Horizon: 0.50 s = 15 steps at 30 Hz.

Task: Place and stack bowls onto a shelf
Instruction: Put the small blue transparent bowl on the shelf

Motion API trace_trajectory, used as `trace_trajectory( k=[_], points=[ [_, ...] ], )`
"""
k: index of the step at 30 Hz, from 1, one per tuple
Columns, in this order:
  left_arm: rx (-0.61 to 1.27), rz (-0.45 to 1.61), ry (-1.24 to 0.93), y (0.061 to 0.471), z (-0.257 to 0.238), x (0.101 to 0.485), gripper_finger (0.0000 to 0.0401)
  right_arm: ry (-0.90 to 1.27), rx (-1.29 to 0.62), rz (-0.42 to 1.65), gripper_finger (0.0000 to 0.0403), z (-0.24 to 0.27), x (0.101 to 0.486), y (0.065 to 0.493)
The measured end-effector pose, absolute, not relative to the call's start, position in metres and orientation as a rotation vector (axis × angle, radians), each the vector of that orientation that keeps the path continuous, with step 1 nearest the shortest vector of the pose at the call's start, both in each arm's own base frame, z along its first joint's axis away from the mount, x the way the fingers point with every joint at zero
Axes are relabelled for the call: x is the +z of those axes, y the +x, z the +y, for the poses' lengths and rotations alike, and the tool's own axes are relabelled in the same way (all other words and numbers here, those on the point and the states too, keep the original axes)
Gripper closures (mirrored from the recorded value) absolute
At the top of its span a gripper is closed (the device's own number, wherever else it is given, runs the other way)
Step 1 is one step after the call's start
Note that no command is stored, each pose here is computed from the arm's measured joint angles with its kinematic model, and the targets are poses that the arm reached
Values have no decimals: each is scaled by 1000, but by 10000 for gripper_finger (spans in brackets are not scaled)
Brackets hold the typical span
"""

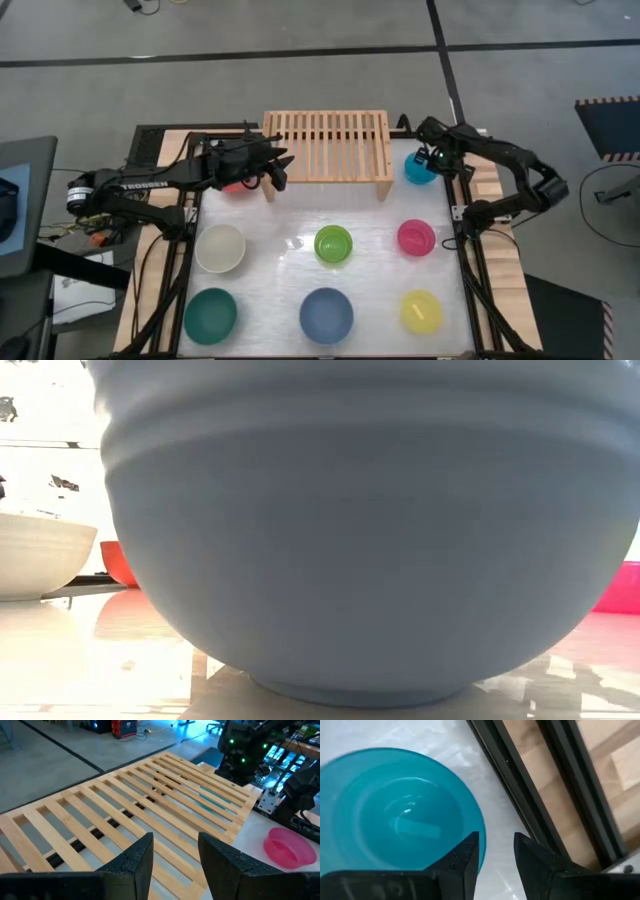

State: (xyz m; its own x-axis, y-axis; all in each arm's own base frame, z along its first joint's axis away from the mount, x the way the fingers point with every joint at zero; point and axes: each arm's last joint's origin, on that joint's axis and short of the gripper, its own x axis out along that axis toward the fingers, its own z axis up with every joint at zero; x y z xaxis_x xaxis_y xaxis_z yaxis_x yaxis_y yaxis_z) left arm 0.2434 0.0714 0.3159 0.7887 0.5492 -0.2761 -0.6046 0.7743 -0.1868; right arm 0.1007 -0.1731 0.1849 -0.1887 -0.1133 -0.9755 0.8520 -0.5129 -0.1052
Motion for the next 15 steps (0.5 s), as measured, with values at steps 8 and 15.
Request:
trace_trajectory(
  k=[8, 15],
  points=[
    [632, 194, -301, 244, 71, 317, 262, 1407, -1723, 825, 257, -172, 160, 98],
    [635, 183, -337, 244, 71, 317, 262, 1367, -1684, 822, 326, -172, 157, 99]
  ],
)
